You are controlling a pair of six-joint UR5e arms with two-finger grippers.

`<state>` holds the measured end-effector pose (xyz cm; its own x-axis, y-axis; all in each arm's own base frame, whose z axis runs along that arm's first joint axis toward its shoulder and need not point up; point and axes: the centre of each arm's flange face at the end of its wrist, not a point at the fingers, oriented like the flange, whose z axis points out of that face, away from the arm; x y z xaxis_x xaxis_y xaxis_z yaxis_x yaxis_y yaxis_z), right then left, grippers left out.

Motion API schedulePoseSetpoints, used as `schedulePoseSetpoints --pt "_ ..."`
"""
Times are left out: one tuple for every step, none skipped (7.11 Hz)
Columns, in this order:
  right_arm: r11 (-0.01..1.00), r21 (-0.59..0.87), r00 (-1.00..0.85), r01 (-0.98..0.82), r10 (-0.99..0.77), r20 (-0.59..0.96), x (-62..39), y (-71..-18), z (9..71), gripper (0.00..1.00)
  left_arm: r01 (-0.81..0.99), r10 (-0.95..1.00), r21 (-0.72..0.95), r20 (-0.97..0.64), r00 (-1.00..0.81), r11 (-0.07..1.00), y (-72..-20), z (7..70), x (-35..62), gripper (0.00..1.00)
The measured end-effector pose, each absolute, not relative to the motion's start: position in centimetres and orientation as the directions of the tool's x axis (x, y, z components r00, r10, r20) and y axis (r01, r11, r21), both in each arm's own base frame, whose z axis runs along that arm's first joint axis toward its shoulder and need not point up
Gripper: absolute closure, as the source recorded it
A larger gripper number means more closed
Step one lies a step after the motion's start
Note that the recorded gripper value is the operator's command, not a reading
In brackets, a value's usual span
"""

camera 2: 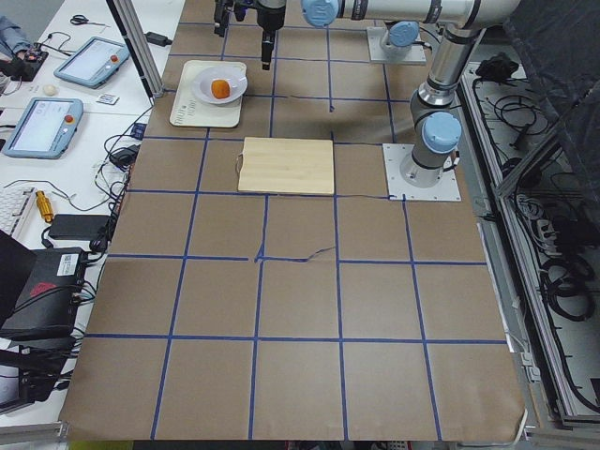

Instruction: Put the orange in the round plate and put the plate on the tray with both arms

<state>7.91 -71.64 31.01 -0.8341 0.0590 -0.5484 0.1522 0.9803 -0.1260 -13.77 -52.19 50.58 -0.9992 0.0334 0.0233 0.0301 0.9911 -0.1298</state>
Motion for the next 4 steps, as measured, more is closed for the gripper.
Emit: schedulePoseSetpoints --pt "0.986 -0.084 -0.891 0.146 0.094 -0.444 8.1 -69.2 34.5 0.00 0.030 0.033 -0.130 0.023 -0.999 0.991 -52.2 50.6 -13.8 0.00" --pt "0.992 -0.044 -0.939 0.122 0.101 -0.330 9.3 -66.4 37.1 0.00 0.031 0.034 -0.130 0.023 -0.999 0.991 -52.2 50.6 -13.8 0.00" --pt "0.995 0.000 -0.967 0.103 0.100 -0.233 10.5 -63.6 38.7 0.00 0.031 0.034 -0.130 0.023 -0.999 0.991 -52.2 50.6 -13.8 0.00" --pt "0.993 0.039 -0.980 0.111 0.116 -0.162 10.9 -60.7 40.2 0.00 0.031 0.034 -0.130 0.023 -0.999 0.991 -52.2 50.6 -13.8 0.00"
